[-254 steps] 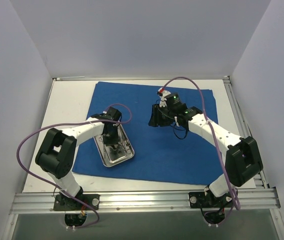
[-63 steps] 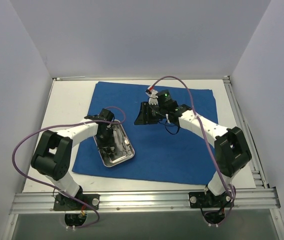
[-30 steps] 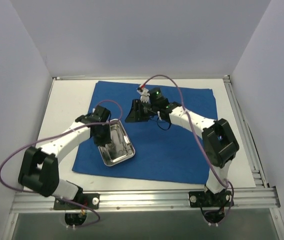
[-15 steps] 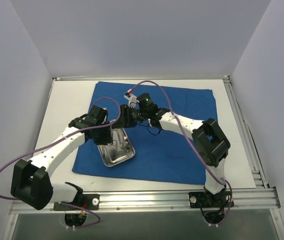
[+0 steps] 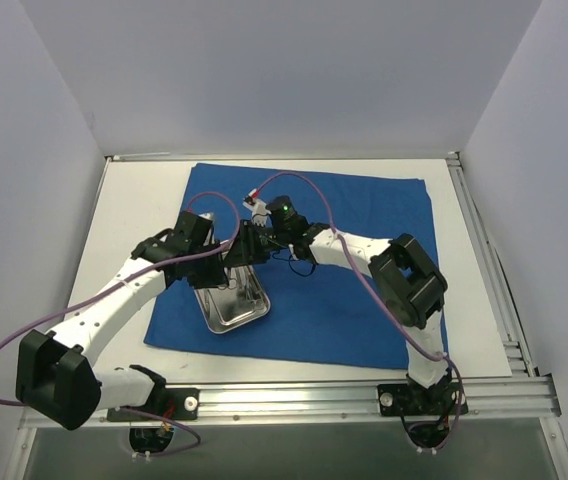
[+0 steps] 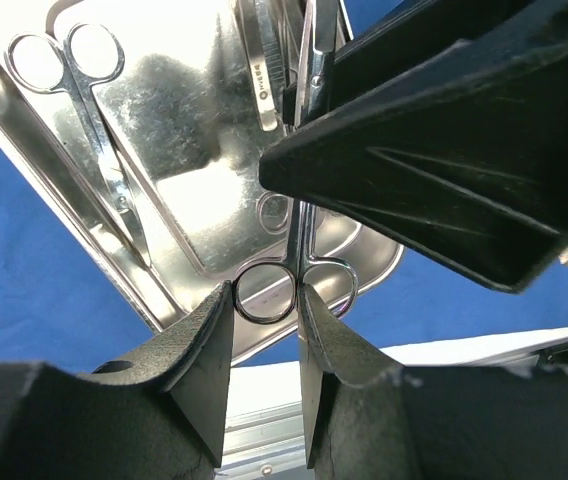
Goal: Open and lay out the surgical kit
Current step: Place the medical item in the surgical kit.
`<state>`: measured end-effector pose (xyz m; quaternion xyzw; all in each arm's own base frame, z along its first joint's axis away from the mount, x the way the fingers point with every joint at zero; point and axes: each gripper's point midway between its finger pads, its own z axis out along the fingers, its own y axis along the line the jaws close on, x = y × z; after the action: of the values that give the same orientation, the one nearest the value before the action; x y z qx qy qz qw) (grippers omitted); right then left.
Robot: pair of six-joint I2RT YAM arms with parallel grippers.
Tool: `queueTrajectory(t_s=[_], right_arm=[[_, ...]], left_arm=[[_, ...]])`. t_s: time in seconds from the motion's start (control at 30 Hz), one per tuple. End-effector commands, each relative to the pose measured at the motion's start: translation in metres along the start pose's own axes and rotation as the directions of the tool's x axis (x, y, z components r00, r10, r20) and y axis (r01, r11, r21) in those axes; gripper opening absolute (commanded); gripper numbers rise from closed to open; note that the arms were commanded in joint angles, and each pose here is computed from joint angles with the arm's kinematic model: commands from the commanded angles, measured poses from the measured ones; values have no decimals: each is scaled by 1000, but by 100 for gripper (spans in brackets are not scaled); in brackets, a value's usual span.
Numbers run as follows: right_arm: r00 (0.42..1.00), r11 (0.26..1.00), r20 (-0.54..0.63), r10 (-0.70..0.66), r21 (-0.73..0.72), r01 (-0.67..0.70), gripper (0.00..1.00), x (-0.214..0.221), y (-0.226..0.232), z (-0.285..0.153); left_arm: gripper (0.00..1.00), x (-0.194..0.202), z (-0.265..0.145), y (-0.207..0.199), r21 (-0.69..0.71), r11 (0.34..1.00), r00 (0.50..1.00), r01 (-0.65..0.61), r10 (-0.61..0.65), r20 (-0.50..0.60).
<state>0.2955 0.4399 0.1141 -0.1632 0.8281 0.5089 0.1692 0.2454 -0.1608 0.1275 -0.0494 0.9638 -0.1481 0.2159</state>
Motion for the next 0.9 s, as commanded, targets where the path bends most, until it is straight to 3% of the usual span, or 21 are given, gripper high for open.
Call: queueTrajectory(t_s=[0.0,0.1,0.17,0.2,0.23,0.37,0.6,0.87], right_arm=[[998,997,38,-47,-56,49,35,-16,24,1],[997,994,36,-68,-80,70,20,-16,33,0],[995,991,34,-93,-94,96,0,-15,37,-3],[993,989,48,-108,-93,112,0,-19,41,-9],[993,990,47,-111,-87,115,0,-18,39,-12],[987,981,44,-155,-110,159,0,-18,39,-33],[979,960,82,-184,-198,197,0,-18,53,-79],[964,892,117,-240,-366,266,0,-15,114,-118]], left_arm=[[2,-22,-18,-24,89,996,996,-11,4,86],[2,-23,-18,-27,110,994,996,-25,15,91],[3,-25,-16,-29,116,993,995,-37,26,94],[8,-25,-17,-30,122,991,995,-49,37,95],[26,-26,-18,-33,140,988,994,-59,45,98],[52,-30,-29,-49,248,964,988,-100,66,141],[57,-25,-44,-69,400,896,974,-190,121,191],[56,-17,-56,-111,638,720,959,-272,146,244]])
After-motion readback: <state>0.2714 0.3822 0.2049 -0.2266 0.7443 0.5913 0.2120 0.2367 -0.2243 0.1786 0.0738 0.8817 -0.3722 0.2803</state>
